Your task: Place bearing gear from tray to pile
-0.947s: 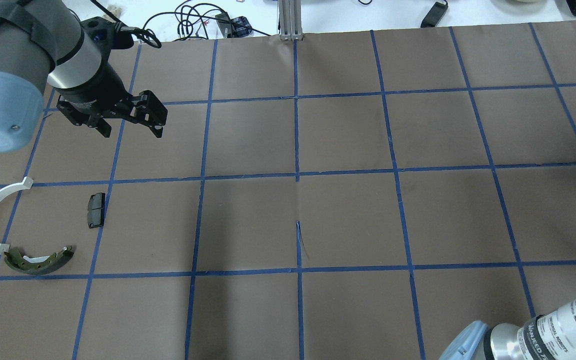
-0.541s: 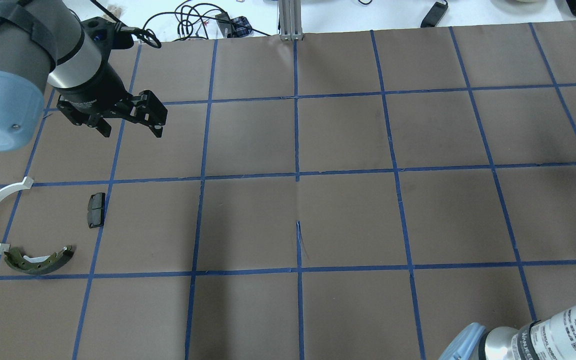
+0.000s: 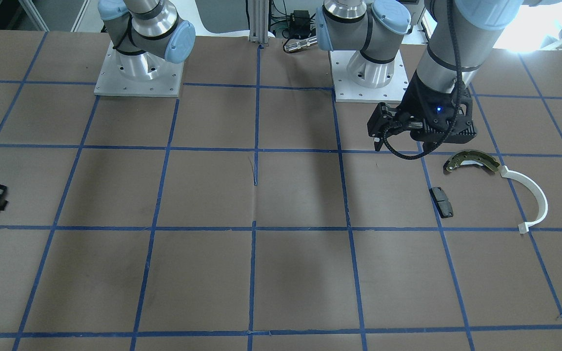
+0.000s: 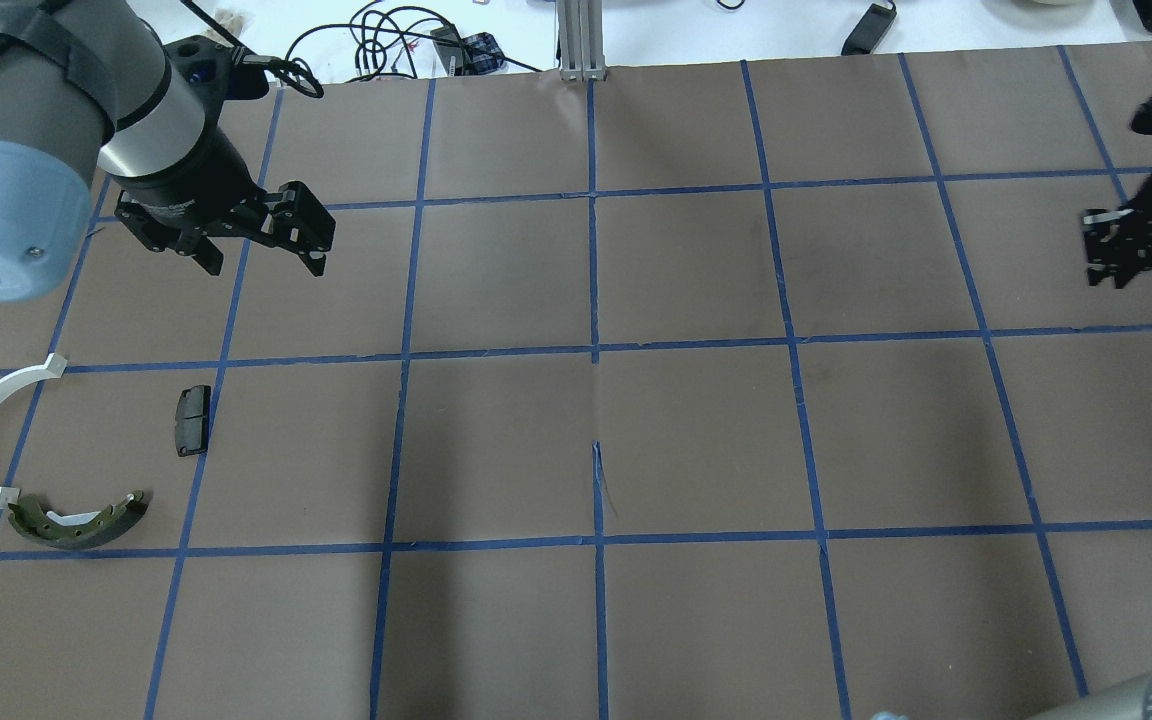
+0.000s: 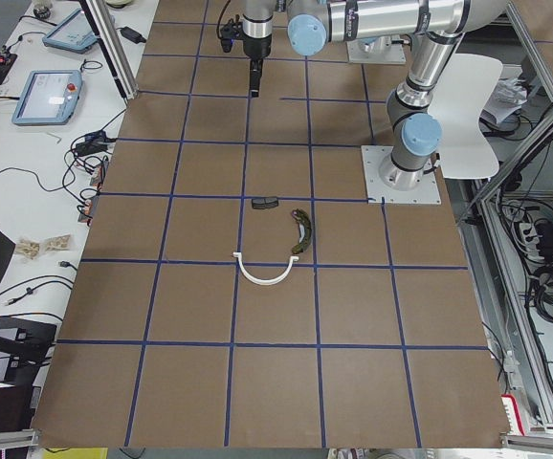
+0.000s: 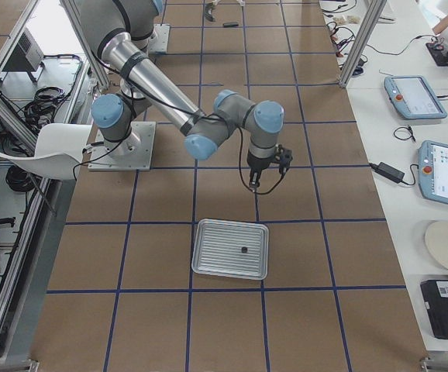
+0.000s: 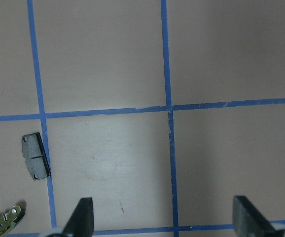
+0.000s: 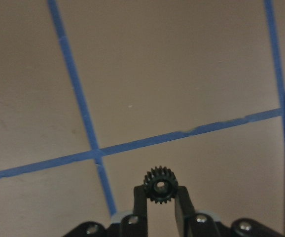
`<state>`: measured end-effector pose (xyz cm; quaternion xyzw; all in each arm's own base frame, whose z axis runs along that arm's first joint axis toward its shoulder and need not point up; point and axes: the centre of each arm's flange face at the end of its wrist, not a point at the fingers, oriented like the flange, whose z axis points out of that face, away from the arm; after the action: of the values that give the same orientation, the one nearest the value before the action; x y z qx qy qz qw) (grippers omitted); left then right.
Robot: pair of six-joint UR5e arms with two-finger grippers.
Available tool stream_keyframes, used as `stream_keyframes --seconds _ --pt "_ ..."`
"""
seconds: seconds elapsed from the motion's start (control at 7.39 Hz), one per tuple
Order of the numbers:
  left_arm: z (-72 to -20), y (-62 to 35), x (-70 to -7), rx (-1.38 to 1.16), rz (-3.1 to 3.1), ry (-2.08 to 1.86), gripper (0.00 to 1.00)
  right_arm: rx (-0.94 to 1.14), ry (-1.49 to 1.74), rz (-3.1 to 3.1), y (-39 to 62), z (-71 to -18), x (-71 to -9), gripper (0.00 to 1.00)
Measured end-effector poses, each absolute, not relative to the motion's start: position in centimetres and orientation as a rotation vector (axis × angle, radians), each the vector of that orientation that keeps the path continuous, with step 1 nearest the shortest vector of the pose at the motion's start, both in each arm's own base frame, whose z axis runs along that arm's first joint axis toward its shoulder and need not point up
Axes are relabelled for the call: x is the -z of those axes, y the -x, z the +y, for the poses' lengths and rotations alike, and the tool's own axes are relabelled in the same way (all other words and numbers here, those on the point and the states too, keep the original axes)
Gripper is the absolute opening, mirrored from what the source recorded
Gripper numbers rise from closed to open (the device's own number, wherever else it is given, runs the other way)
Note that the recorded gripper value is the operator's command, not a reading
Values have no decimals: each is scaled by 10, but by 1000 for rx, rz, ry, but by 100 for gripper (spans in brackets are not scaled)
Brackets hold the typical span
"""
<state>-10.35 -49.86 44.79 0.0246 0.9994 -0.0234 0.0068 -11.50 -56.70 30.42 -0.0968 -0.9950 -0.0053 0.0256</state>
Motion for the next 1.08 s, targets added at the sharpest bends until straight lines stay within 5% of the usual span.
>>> stream_keyframes --seconds 0.27,0.81,0.95,1.08 --pt "-499 103 -447 73 3126 -77 100 -9 258 -3138 -54 -579 -299 0" --pt "-501 103 -446 77 3126 -76 100 -80 -73 -3169 -331 -521 -231 0" --pt "-501 103 -446 77 3126 -75 100 -110 -133 -3179 -368 -504 -223 59" --pt "-502 103 -445 81 3126 -75 100 -131 -160 -3188 -386 -495 -218 100"
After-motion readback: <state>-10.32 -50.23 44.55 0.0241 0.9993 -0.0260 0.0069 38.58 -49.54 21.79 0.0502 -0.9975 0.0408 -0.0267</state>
